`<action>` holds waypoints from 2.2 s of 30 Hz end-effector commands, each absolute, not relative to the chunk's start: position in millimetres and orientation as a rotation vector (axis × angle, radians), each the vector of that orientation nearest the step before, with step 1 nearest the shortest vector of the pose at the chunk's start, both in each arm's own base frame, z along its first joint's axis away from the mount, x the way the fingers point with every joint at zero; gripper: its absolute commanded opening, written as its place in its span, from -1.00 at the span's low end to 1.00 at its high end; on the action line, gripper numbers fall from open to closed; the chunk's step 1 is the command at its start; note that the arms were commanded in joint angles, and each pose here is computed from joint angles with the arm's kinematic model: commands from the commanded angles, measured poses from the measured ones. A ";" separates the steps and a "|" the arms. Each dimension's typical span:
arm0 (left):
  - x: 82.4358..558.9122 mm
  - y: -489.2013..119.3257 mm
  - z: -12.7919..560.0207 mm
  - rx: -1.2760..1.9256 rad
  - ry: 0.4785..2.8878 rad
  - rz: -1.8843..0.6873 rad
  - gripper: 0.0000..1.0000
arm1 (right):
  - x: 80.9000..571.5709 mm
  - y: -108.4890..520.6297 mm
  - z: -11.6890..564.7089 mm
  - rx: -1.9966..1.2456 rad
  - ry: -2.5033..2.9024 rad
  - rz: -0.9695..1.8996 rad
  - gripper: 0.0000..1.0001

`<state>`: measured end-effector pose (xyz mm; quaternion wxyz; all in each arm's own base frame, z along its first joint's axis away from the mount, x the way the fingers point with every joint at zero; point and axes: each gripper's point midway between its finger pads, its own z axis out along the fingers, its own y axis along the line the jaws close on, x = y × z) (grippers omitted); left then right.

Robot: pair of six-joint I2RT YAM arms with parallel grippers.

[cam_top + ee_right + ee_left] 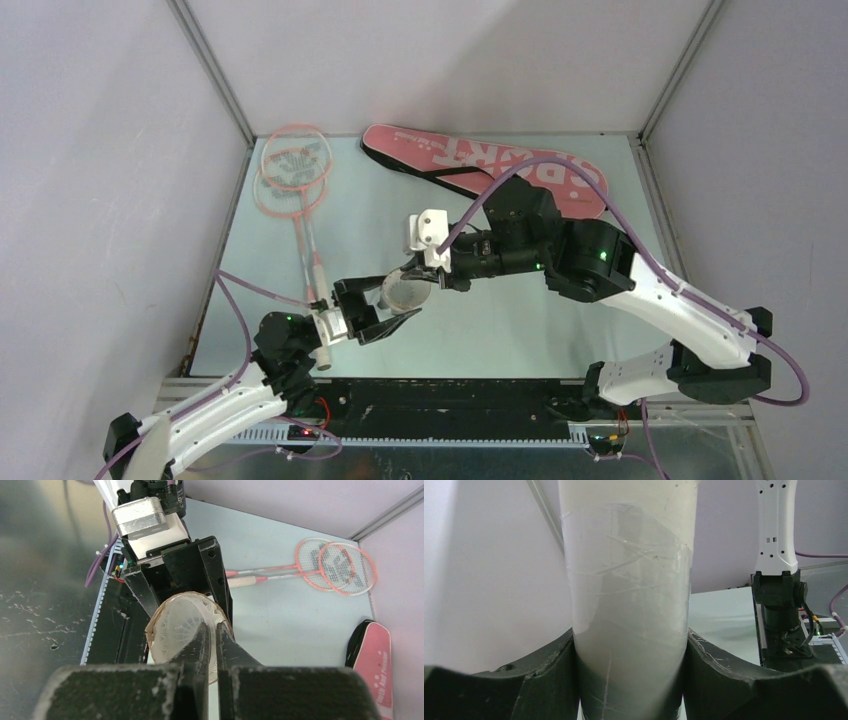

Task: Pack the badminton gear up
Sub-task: Place the lid at the center of the board.

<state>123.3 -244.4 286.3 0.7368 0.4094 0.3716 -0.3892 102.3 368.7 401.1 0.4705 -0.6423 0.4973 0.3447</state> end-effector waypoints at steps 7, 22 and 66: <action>135.7 -247.1 257.5 0.909 0.961 -0.843 -0.15 | 110.1 329.2 501.7 -1.169 1.136 0.913 -1.00; 174.2 -202.2 296.4 0.457 0.991 -0.773 -0.02 | 258.3 225.5 248.3 -0.086 2.188 0.734 -1.00; 211.4 -190.2 268.3 0.318 1.213 -0.648 -0.13 | 236.8 293.5 40.1 -1.034 2.326 0.333 -0.18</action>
